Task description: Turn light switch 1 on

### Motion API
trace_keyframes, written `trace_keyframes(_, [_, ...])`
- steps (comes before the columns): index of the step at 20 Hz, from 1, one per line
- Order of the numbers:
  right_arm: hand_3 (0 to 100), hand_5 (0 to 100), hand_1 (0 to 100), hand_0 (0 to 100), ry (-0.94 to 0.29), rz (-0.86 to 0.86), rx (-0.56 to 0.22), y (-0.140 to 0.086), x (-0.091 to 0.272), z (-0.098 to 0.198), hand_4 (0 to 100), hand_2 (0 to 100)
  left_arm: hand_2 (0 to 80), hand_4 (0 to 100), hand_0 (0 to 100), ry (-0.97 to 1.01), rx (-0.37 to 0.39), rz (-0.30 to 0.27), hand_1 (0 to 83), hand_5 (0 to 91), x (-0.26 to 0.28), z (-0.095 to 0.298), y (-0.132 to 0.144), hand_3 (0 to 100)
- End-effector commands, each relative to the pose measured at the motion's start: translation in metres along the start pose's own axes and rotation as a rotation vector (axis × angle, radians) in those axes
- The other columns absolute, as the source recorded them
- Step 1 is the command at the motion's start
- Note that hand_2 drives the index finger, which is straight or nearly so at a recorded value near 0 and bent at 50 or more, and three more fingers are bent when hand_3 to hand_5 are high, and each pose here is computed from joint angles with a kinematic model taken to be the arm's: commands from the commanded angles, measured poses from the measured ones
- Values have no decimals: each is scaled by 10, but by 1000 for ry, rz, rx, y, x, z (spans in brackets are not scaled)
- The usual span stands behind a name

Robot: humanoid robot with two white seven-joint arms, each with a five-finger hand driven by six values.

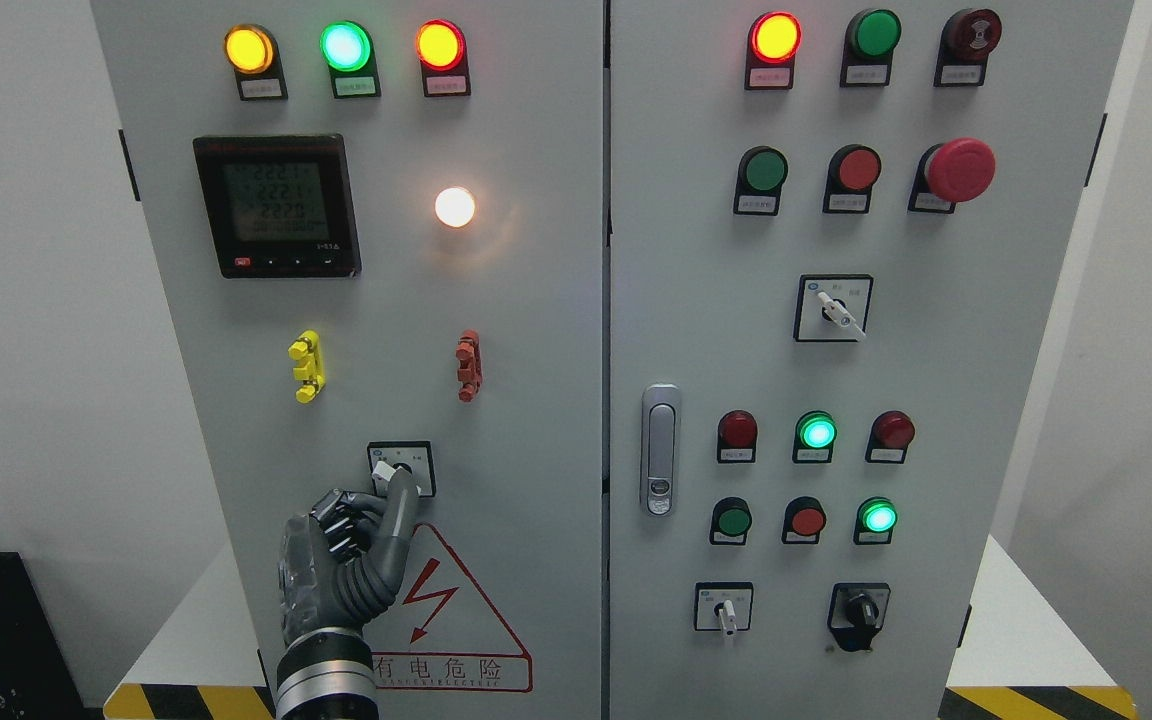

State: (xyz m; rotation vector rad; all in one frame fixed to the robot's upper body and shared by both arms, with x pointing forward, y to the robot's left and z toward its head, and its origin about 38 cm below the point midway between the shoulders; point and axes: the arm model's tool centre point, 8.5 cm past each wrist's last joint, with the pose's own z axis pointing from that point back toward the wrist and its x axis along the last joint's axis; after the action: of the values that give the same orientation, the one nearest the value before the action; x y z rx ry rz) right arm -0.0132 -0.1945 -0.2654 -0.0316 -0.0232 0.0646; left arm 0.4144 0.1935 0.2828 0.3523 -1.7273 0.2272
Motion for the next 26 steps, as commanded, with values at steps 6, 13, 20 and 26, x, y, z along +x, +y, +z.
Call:
trace_keyframes(6, [0,0,0,0,1,-25,1,0,0,0,0,0,713,969,333,27,10,-14,524,864,-21,27,18,1000])
trace_keyframes(13, [0,0,0,0,2,-24,1,0,0,0,0,0,784,1000,355,-34,0,35,488,868,-49,48,33,1000])
trace_keyframes(20, [0,0,0,0,1,-25,1,0,0,0,0,0,796,1000,234,-36,-40,22,397,871,-70,66,40,1000])
trace_keyframes(26, [0,0,0,0,2,-24,1,0,0,0,0,0,740,1000,99,-30,-97,-12,346,804,-108,103,59,1000])
